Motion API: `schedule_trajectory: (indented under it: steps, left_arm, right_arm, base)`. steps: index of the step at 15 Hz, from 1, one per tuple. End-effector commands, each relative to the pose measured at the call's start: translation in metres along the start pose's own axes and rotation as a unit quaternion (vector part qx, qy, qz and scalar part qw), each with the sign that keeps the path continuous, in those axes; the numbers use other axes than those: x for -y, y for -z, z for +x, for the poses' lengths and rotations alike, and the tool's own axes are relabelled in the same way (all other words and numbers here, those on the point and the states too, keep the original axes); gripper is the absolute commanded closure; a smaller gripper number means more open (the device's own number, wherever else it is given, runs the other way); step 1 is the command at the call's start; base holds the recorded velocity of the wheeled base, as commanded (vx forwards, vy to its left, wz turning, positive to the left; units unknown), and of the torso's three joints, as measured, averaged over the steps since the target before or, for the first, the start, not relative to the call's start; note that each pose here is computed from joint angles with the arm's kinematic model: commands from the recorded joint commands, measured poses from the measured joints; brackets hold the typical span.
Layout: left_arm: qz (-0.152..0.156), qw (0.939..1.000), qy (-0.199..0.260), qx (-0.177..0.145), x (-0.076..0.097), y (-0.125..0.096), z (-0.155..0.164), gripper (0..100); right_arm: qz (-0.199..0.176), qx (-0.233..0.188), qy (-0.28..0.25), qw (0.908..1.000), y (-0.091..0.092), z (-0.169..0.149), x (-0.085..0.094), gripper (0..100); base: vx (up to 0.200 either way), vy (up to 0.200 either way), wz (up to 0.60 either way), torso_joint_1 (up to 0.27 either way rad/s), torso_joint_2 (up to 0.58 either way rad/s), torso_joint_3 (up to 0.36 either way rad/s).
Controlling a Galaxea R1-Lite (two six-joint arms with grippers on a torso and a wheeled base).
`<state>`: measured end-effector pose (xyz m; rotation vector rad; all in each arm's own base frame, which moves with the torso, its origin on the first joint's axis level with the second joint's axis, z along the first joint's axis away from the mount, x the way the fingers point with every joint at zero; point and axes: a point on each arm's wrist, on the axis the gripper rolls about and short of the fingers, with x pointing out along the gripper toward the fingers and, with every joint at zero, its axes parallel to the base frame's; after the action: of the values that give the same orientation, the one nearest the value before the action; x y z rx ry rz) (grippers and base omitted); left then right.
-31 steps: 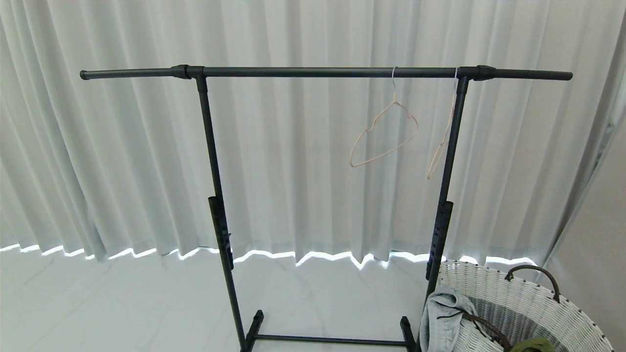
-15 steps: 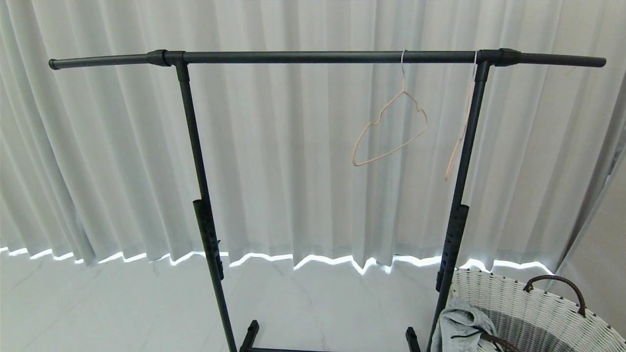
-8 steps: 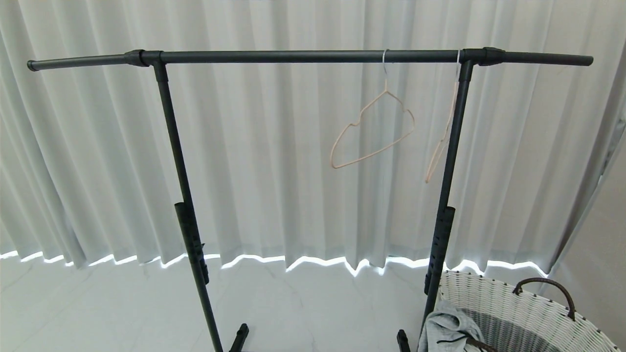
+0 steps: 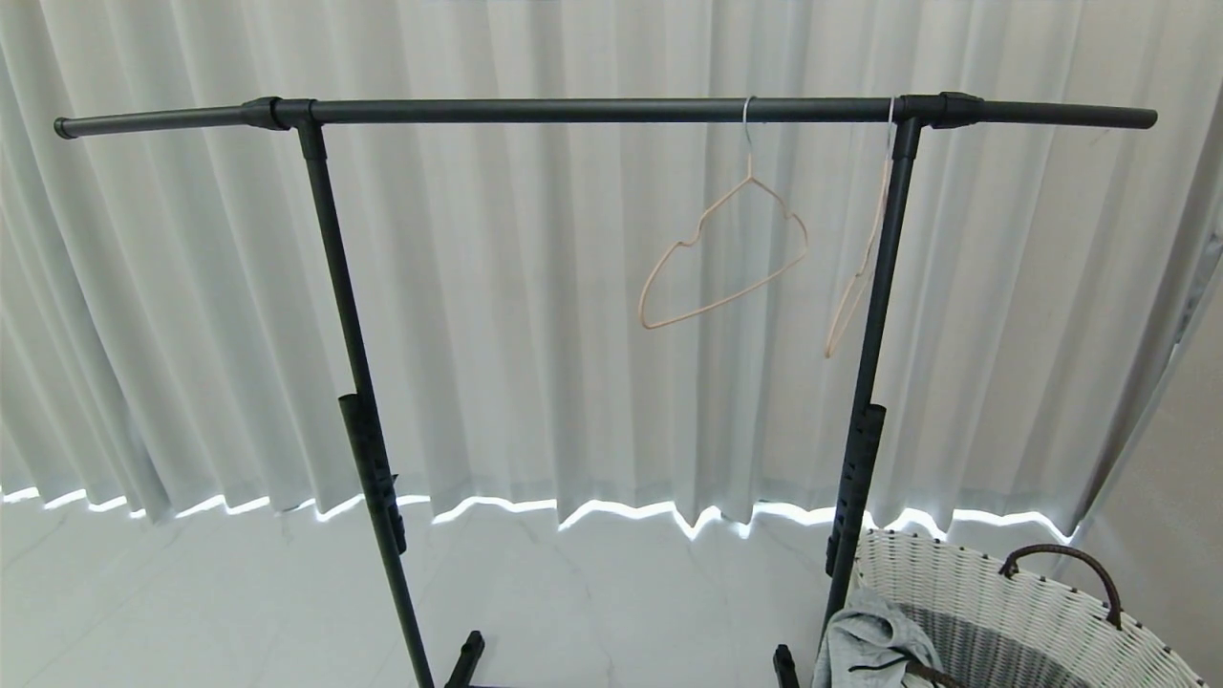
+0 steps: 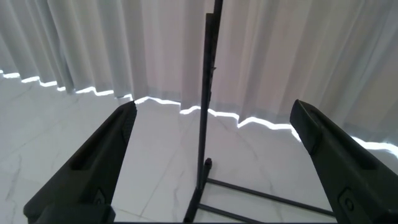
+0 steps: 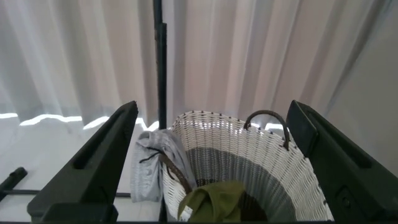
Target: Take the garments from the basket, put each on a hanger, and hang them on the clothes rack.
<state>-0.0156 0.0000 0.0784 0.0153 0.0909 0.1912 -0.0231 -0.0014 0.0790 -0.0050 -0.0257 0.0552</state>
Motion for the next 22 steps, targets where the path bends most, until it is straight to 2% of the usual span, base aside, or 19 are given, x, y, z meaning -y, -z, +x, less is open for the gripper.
schedule_trajectory:
  steps: [1, 2, 3, 4, 5, 6, 8, 9, 10, 12, 15, 18, 20, 22]
  left_arm:
    - [0.009, 1.0000, 0.000, 0.001, 0.000, 0.000, 0.000, 0]
    - [0.019, 0.9998, 0.000, 0.001, 0.000, 0.000, 0.000, 0]
    - [0.018, 0.9998, 0.000, 0.001, 0.000, 0.000, 0.000, 0]
    - [0.018, 0.9998, 0.000, 0.000, 0.000, 0.000, 0.000, 0]
    - [0.018, 0.9998, 0.000, 0.000, 0.000, 0.000, 0.000, 0]
    - [0.018, 0.9998, 0.000, 0.000, 0.000, 0.000, 0.000, 0]
    - [0.018, 0.9998, 0.000, 0.000, 0.000, 0.000, 0.000, 0]
    - [0.015, 0.9999, 0.001, 0.000, 0.000, 0.000, 0.000, 0]
    - [0.001, 1.0000, -0.001, 0.000, 0.000, 0.000, 0.000, 0]
    - [-0.032, 0.9995, -0.004, 0.001, 0.000, 0.000, 0.000, 0]
    - [-0.033, 0.9994, -0.004, 0.001, 0.000, 0.000, 0.000, 0]
    - [-0.033, 0.9994, -0.004, 0.001, 0.000, 0.000, 0.000, 0]
    - [-0.033, 0.9994, -0.004, 0.001, 0.000, 0.000, 0.000, 0]
    - [-0.033, 0.9994, -0.004, 0.001, 0.000, 0.000, 0.000, 0]
  right_arm:
    - [0.000, 0.061, -0.027, 0.9978, -0.035, -0.012, -0.001, 0]
    - [-0.019, 0.089, -0.056, 0.9943, -0.059, -0.025, -0.001, 0]
    - [-0.067, 0.088, -0.063, 0.9919, -0.072, -0.035, 0.000, 0]
    - [-0.118, 0.041, -0.067, 0.9899, -0.077, -0.031, 0.000, 0]
    - [-0.151, -0.004, -0.078, 0.9855, -0.077, -0.020, 0.000, 0]
    - [-0.168, -0.062, -0.087, 0.9800, -0.074, -0.003, -0.001, 0]
    - [-0.172, -0.183, -0.095, 0.9632, -0.072, 0.034, -0.002, 0]
    - [-0.173, -0.222, -0.094, 0.9548, -0.071, 0.048, -0.002, 0]
    - [-0.173, -0.236, -0.096, 0.9515, -0.071, 0.057, -0.002, 0]
    - [-0.172, -0.238, -0.096, 0.9510, -0.065, 0.063, -0.003, 0]
    - [-0.171, -0.257, -0.100, 0.9459, -0.049, 0.060, -0.003, 0]
    - [-0.175, -0.302, -0.105, 0.9312, -0.045, 0.072, -0.003, 0]
    - [-0.184, -0.333, -0.069, 0.9221, -0.049, 0.100, -0.002, 0]
    - [-0.190, -0.363, -0.045, 0.9109, -0.043, 0.128, 0.000, 0]
  base:
    - [0.000, 0.000, 0.00, 0.000, 0.00, 0.000]
    - [0.000, 0.000, 0.00, 0.000, 0.00, 0.000]
    - [0.000, 0.000, 0.00, 0.000, 0.00, 0.000]
    - [0.000, 0.000, 0.00, 0.000, 0.00, 0.000]
    - [0.000, 0.000, 0.00, 0.000, 0.00, 0.000]
    - [0.000, 0.000, 0.00, 0.000, 0.00, 0.000]
    - [0.000, 0.000, 0.00, 0.000, 0.00, 0.000]
    - [0.000, 0.000, 0.00, 0.000, 0.00, 0.000]
    - [0.000, 0.000, 0.00, 0.000, 0.00, 0.000]
    - [0.000, 0.000, 0.00, 0.000, 0.00, 0.000]
    - [0.000, 0.000, 0.00, 0.000, 0.00, 0.000]
    - [0.000, 0.000, 0.00, 0.000, 0.00, 0.000]
    - [0.000, 0.000, 0.00, 0.000, 0.00, 0.000]
    - [0.000, 0.000, 0.00, 0.000, 0.00, 0.000]
